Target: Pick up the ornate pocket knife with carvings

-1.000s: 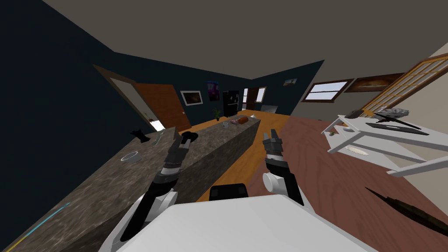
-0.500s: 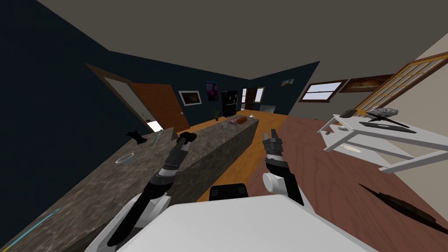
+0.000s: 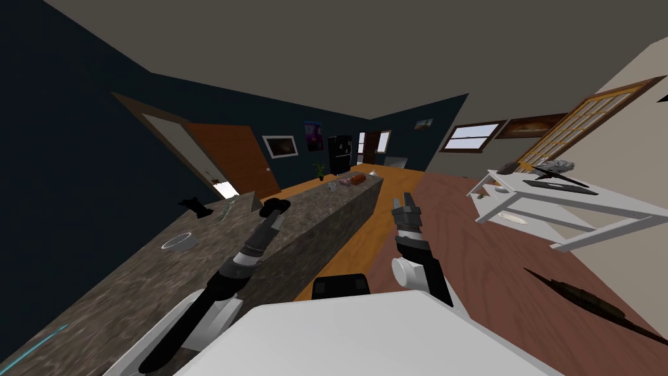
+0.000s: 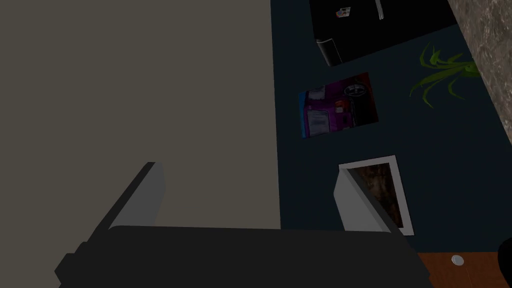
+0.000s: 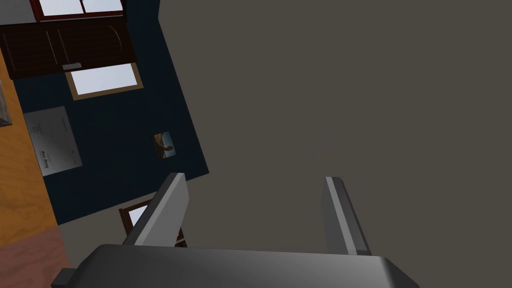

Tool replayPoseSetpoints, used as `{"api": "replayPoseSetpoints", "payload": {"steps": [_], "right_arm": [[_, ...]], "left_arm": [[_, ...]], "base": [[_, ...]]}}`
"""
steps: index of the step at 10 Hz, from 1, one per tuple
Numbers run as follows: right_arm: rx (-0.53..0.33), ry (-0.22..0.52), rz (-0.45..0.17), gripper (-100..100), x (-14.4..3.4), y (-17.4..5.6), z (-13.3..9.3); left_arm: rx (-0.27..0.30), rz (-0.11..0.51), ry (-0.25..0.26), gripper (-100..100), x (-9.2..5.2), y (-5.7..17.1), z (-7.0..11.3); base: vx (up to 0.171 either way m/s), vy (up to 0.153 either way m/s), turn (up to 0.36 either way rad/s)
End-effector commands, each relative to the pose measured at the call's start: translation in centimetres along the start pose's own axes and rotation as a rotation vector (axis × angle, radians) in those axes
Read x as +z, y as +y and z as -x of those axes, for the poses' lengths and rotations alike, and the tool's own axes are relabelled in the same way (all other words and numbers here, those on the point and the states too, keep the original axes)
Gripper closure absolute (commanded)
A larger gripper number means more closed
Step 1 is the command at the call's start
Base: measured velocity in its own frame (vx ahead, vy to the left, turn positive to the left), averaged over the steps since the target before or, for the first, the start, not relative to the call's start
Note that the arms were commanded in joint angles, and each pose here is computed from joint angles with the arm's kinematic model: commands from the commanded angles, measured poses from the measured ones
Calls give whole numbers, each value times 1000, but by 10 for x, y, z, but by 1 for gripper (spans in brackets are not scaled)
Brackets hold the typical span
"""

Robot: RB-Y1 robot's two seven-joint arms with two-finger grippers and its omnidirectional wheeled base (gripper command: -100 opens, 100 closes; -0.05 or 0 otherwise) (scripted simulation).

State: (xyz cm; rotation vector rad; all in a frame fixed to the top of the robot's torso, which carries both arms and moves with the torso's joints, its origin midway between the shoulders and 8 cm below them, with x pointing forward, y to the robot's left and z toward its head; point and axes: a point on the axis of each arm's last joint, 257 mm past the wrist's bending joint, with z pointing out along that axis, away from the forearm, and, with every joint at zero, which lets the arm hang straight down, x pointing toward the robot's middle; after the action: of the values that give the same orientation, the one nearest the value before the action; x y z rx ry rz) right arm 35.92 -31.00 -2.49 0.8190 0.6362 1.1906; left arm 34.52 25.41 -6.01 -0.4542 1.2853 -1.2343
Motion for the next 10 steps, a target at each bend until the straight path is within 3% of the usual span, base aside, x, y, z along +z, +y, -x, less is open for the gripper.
{"api": "replayPoseSetpoints", "payload": {"steps": [1,6,7,8,9,10], "right_arm": [[0,0,0,0,0,0,0],[0,0,0,0,0,0,0],[0,0,0,0,0,0,0],[0,0,0,0,0,0,0],[0,0,0,0,0,0,0],[0,0,0,0,0,0,0]], "left_arm": [[20,22,38,-100,-1,6,-4],[82,145,153,-100,-17,40,-8],[94,146,176,-100,-17,40,-10],[105,189,199,-100,-24,52,-10],[117,190,221,-100,-24,53,-12],[130,235,247,-100,-32,65,-12]], "base": [[4,-16,-37],[4,-18,-68],[3,-16,-51],[8,-21,-106],[7,-17,-58],[8,-19,-98]]}}
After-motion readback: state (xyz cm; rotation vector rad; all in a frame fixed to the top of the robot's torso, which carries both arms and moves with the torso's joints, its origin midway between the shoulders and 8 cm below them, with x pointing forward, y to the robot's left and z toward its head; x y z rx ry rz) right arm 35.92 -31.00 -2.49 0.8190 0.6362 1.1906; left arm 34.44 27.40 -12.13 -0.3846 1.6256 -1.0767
